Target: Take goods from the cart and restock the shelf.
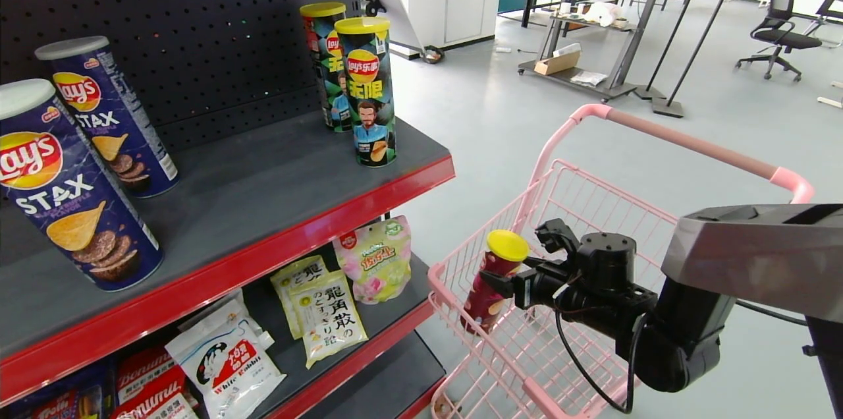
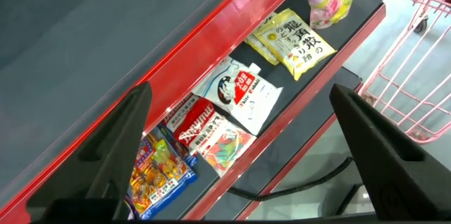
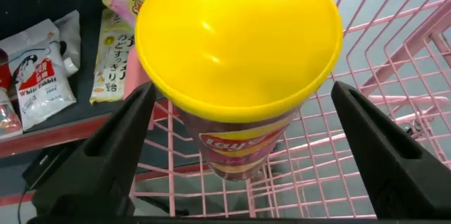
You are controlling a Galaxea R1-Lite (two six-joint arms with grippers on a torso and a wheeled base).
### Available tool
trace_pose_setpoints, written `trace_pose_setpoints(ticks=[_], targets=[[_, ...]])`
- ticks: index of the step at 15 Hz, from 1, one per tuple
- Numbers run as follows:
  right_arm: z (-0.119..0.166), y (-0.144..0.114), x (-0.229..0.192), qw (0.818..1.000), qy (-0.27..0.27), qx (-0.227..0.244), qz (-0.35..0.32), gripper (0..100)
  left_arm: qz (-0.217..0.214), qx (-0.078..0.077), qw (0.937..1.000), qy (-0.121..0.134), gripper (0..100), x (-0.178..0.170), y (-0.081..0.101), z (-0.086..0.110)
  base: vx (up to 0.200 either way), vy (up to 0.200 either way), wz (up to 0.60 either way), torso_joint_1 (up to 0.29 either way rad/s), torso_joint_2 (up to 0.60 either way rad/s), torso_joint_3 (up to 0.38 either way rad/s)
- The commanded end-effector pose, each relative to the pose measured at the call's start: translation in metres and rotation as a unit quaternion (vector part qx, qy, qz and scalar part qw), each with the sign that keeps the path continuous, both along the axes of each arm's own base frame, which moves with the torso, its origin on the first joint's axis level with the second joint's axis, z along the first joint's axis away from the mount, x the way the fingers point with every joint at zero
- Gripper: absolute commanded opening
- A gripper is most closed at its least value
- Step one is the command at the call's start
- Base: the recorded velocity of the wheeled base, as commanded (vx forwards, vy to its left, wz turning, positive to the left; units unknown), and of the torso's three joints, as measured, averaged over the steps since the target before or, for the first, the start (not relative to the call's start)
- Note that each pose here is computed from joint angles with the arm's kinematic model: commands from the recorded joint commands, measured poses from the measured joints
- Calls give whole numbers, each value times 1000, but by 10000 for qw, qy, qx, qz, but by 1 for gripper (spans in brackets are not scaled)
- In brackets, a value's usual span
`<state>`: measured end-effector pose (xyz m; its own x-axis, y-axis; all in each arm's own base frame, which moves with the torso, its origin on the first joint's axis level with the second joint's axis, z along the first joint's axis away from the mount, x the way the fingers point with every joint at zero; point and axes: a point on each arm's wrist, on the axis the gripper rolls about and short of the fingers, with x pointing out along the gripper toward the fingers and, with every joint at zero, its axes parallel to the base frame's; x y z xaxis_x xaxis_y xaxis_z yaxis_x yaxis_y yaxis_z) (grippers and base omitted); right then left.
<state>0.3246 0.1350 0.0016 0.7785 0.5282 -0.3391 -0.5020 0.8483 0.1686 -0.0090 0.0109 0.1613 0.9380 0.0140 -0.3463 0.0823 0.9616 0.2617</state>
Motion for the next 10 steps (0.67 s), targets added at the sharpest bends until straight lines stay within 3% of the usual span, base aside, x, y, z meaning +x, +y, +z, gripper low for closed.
trace_pose_setpoints(ticks=[1, 8, 9, 10], targets=[[-5, 2, 3, 10000, 22, -3, 4, 100, 2, 2, 10000, 11, 100, 0, 0, 0, 0, 0, 0, 0, 0, 0], [-9, 5, 11, 10000, -28, 17, 12, 100, 2, 7, 10000, 26, 100, 1, 0, 0, 0, 0, 0, 0, 0, 0], [-11, 7, 14, 10000, -42, 23, 20, 0, -1, 29, 10000, 69, 100, 2, -1, 0, 0, 0, 0, 0, 0, 0], [-11, 8, 14, 10000, -49, 26, 35, 0, 2, 20, 10000, 62, 100, 2, -1, 1, 0, 0, 0, 0, 0, 0]])
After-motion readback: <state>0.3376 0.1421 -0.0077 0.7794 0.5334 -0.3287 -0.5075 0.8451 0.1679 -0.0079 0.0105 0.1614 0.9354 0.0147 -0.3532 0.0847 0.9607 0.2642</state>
